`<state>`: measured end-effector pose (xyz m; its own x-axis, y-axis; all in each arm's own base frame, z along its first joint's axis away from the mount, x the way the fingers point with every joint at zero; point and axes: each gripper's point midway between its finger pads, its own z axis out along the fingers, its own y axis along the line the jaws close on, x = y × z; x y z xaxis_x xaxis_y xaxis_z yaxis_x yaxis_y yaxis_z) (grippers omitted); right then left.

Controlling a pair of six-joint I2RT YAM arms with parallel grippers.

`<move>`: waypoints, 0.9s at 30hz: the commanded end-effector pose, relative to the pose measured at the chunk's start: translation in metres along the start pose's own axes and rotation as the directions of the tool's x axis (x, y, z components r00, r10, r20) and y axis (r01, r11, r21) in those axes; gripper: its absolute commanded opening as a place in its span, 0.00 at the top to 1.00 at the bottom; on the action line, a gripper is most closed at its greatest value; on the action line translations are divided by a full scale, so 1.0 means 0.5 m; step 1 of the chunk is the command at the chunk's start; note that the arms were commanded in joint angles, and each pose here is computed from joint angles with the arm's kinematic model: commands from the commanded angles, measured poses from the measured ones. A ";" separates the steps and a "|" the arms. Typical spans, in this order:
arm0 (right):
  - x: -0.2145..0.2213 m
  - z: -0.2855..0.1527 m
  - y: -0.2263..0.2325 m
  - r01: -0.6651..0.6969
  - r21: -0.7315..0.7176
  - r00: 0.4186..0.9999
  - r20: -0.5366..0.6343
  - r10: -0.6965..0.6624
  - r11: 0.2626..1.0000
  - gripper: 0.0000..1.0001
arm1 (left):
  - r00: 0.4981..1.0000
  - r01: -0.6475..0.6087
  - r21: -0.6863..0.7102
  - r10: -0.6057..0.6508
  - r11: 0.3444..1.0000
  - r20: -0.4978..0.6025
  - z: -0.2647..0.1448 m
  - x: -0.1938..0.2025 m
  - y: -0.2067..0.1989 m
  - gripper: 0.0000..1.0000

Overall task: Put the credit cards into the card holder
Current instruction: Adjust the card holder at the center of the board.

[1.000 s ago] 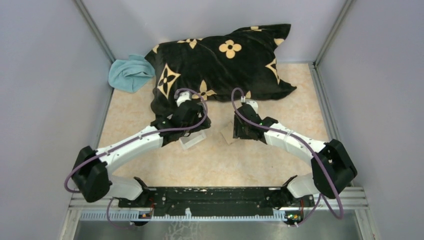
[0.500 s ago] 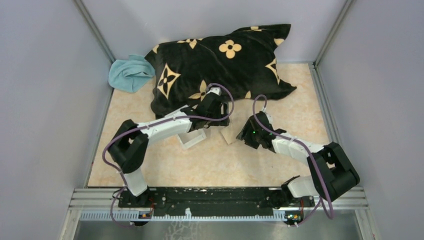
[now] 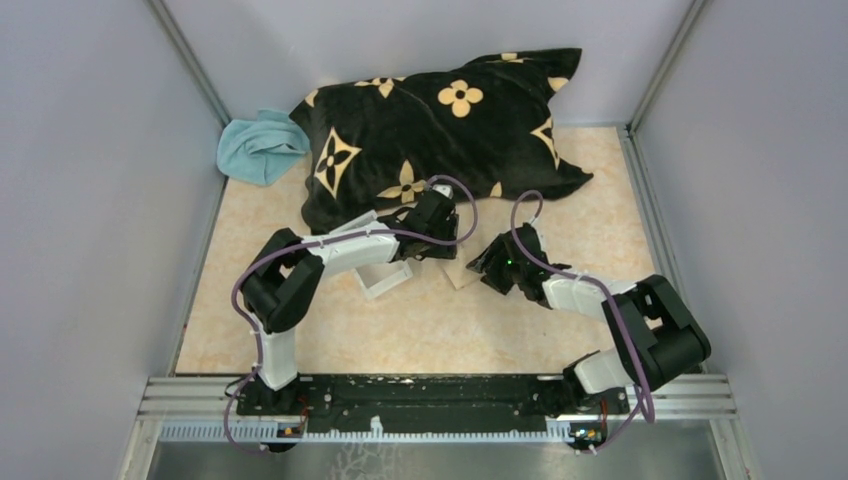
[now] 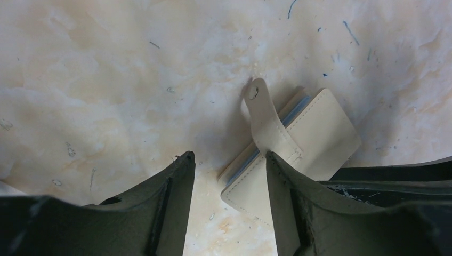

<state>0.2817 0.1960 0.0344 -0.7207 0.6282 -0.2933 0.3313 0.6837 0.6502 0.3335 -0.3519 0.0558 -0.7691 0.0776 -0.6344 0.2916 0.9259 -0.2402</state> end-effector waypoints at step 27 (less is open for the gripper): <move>0.031 0.059 -0.053 -0.007 0.000 0.999 0.051 0.007 1.000 0.62 | 0.957 -0.035 -0.020 0.028 0.999 -0.290 0.026 0.179 0.030 0.57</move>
<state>0.3009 0.2099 0.0323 -0.6329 0.7154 -0.2962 0.2817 0.5691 0.7725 0.3150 -0.3441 0.0263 -0.8263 0.1160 -0.5512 0.2841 0.9308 -0.2300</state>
